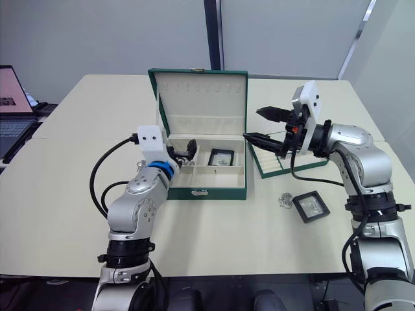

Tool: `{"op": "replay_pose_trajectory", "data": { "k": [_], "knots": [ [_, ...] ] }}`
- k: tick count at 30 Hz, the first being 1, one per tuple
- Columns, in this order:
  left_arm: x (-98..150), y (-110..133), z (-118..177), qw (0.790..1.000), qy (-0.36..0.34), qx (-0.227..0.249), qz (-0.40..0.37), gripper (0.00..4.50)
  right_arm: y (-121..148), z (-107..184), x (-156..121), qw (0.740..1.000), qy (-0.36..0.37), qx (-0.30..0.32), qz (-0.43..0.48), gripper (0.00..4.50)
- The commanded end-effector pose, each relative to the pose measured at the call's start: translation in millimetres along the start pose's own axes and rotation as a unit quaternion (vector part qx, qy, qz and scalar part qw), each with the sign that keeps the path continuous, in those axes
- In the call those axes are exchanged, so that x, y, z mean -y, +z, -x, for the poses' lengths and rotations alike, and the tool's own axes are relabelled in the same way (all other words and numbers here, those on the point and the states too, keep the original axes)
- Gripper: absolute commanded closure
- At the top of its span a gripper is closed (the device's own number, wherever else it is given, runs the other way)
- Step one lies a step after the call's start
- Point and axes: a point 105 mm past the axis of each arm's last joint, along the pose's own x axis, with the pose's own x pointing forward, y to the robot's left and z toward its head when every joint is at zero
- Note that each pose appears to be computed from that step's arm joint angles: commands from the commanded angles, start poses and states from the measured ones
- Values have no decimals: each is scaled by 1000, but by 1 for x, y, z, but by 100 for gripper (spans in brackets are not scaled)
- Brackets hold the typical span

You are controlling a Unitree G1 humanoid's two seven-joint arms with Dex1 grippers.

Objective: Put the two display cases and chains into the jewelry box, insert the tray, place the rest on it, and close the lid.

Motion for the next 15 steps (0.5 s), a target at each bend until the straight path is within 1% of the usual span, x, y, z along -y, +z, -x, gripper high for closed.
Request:
{"op": "replay_pose_trajectory", "data": {
  "k": [1,6,10,13,15],
  "knots": [
    [14,20,3,999,-35,40,8,2,16,3,-2,999,4,25,23,0],
    [36,18,9,994,-104,32,12,2,15,3,-2,999,4,25,22,0],
    [46,18,18,988,-152,32,12,2,14,5,-4,1000,4,23,21,0],
    [53,28,37,973,-227,46,16,2,12,9,-4,1000,3,20,18,0],
    [44,39,56,962,-266,59,3,2,7,19,-2,1000,-8,8,14,0]
  ]
}}
